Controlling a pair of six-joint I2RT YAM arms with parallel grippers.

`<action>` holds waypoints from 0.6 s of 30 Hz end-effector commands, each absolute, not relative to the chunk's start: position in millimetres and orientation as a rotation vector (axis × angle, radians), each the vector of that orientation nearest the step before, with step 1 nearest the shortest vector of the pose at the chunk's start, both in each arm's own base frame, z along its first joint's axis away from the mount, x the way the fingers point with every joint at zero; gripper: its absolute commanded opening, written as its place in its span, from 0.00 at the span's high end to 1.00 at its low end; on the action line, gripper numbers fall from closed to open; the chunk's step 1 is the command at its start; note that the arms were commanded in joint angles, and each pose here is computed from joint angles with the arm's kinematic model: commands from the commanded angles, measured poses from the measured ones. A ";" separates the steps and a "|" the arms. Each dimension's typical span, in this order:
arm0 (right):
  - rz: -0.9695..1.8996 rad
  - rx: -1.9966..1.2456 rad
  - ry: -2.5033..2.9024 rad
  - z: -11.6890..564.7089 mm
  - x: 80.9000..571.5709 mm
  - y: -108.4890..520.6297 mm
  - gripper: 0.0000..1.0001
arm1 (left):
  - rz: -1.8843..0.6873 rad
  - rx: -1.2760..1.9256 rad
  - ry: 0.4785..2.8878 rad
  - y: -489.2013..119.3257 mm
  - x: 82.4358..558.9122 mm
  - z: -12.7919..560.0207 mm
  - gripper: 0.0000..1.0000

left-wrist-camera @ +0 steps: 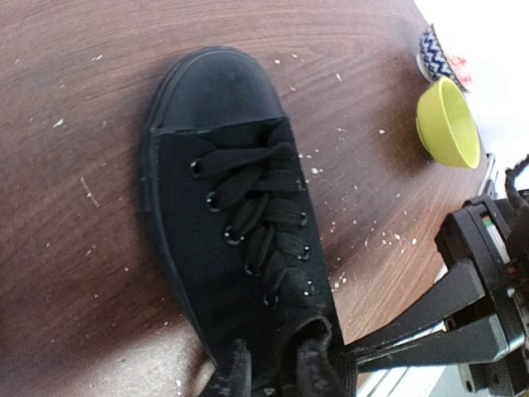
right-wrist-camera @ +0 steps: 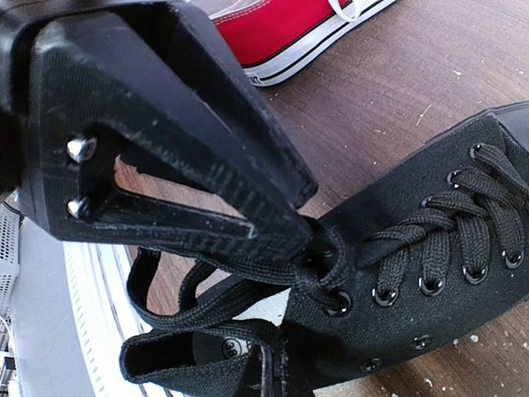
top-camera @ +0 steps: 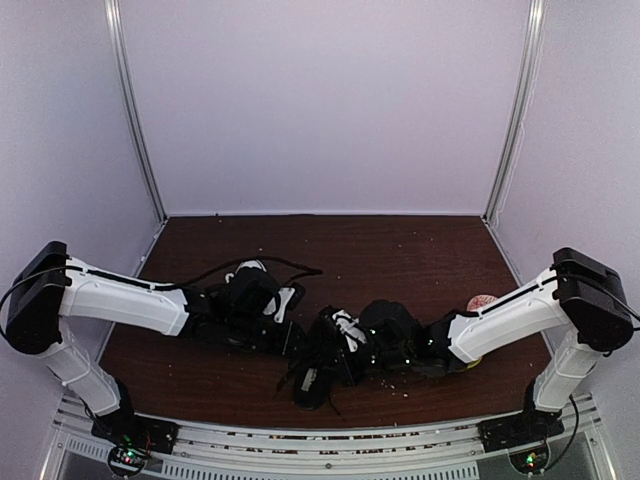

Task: Tie the shoes
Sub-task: Cross the half-tied shoelace into a loop with the shoelace.

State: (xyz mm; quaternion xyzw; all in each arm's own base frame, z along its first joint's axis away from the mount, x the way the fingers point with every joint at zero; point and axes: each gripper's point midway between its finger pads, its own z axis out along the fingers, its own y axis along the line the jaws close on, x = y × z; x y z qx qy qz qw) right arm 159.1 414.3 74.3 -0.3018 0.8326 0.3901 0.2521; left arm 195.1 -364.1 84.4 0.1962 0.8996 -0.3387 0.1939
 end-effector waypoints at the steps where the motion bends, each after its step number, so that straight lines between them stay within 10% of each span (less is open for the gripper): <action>1: 1.052 -0.810 2.276 68.6 157.3 411.5 1.00 | -1.022 0.560 2.484 -376.1 198.5 93.7 0.85; 5: 1.053 -0.792 2.268 73.8 158.3 409.8 1.00 | -1.005 0.551 2.474 -373.5 200.7 96.4 0.99; 18: 0.903 -0.680 2.290 87.3 177.5 382.5 1.00 | -1.023 0.578 2.368 -375.8 206.3 120.3 1.00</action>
